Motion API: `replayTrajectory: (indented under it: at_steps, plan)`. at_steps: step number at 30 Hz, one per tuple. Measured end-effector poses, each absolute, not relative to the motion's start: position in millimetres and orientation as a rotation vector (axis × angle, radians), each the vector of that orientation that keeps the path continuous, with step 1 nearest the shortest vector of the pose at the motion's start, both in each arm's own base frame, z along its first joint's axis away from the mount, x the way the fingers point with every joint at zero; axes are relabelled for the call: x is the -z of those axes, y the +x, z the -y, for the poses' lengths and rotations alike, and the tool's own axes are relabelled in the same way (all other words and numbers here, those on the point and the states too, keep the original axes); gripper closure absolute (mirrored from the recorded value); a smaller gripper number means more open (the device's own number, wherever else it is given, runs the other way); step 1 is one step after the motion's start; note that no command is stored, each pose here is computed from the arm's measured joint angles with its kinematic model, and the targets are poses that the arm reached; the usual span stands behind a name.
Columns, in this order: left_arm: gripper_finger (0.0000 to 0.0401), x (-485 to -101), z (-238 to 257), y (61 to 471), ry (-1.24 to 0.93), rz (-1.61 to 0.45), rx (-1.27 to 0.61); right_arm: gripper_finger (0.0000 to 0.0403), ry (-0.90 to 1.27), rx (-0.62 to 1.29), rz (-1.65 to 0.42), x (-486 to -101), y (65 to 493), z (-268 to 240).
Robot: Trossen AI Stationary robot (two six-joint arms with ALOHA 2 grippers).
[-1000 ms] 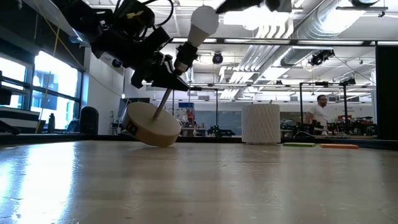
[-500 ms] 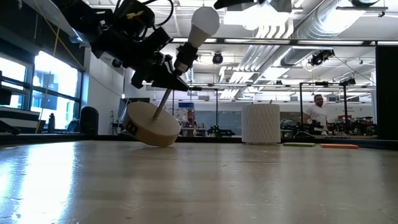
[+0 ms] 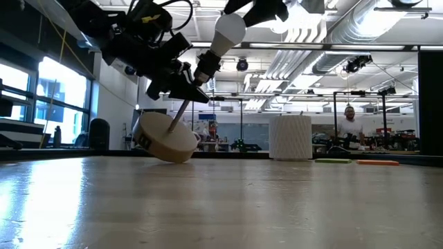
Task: Screw lightbulb
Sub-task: Remove the lightbulb from the lamp
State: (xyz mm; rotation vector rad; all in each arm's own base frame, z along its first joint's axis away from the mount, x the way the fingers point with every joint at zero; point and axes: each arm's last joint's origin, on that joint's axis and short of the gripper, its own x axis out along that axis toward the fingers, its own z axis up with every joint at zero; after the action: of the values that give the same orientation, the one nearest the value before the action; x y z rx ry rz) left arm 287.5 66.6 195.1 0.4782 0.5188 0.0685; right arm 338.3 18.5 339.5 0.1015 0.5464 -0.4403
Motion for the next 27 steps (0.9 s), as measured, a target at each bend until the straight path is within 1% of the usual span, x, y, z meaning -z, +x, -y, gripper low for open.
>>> replayTrajectory:
  at_steps: [3,6,8,11,15,16,18,20,22,24,27]
  plan:
    - [0.0380,-195,-67,287,0.479,-0.518,-0.066,0.0130,0.038,0.390,-0.573,-339,339,-15]
    - [0.0380,-195,-66,287,0.478,-0.522,-0.063,0.0130,-0.142,0.327,-0.613,-339,339,-13]
    - [0.0380,-194,-66,287,0.477,-0.525,-0.062,0.0130,-0.321,0.270,-0.645,-339,339,-13]
    - [0.0380,-193,-66,287,0.472,-0.529,-0.059,0.0130,-0.649,0.157,-0.691,-339,339,-13]
    - [0.0380,-193,-66,287,0.468,-0.533,-0.057,0.0130,-1.171,-0.043,-0.753,-336,337,-22]
    - [0.0380,-193,-66,287,0.467,-0.533,-0.056,0.0130,-1.277,-0.062,-0.762,-336,337,-26]
    - [0.0380,-193,-66,287,0.465,-0.530,-0.053,0.0130,-1.393,-0.038,-0.755,-339,338,-34]
    - [0.0380,-193,-65,287,0.466,-0.525,-0.043,0.0130,-1.411,0.023,-0.735,-343,338,-44]
    - [0.0380,-193,-64,287,0.470,-0.527,-0.031,0.0130,-1.335,0.105,-0.709,-348,335,-54]
    - [0.0380,-194,-65,287,0.471,-0.522,-0.032,0.0130,-1.155,0.225,-0.674,-352,332,-61]
    - [0.0380,-194,-65,287,0.471,-0.522,-0.039,0.0130,-0.793,0.421,-0.618,-353,324,-68]
